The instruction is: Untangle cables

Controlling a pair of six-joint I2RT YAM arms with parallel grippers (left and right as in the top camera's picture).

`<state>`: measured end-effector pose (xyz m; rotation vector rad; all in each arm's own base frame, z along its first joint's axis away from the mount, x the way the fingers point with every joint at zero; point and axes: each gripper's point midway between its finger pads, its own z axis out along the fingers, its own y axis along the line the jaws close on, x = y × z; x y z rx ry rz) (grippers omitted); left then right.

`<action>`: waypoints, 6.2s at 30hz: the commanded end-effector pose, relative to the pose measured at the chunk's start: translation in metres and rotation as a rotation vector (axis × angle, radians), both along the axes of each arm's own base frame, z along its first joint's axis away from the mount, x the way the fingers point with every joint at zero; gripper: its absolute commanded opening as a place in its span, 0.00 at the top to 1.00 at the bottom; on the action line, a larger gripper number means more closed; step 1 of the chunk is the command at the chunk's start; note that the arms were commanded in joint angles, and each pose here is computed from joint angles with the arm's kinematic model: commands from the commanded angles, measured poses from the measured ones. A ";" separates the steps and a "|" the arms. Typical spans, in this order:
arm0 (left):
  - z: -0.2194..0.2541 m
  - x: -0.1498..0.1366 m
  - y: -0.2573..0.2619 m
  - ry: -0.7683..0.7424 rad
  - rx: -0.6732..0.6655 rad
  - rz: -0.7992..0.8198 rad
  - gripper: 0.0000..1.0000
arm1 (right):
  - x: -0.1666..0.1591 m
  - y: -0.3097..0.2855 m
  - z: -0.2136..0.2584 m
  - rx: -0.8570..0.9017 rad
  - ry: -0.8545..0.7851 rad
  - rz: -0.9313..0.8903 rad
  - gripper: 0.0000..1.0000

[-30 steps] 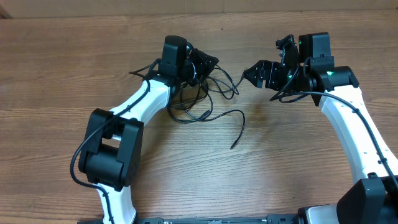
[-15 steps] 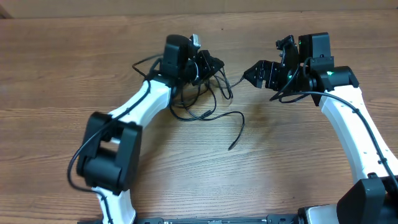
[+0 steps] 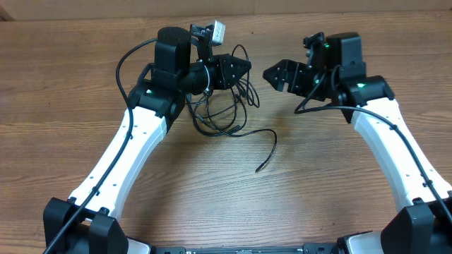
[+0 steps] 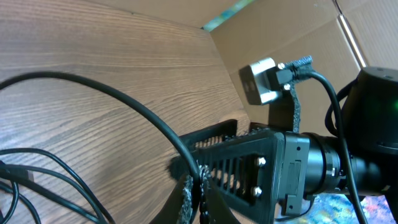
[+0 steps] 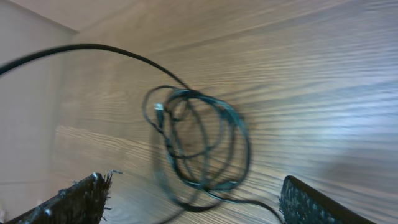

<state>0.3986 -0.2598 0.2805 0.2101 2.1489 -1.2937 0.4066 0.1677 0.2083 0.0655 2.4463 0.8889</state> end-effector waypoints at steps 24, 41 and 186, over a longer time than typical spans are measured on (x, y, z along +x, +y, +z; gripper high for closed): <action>0.147 -0.006 0.106 -0.396 -0.168 0.133 0.96 | -0.006 0.034 -0.127 -0.251 0.294 -0.176 0.21; 0.178 -0.003 0.210 -0.423 -0.181 0.344 0.96 | -0.029 0.072 -0.091 0.005 0.161 0.380 0.14; 0.053 -0.045 0.332 0.203 0.745 0.795 0.00 | 0.074 0.068 0.009 -0.157 0.036 0.056 0.00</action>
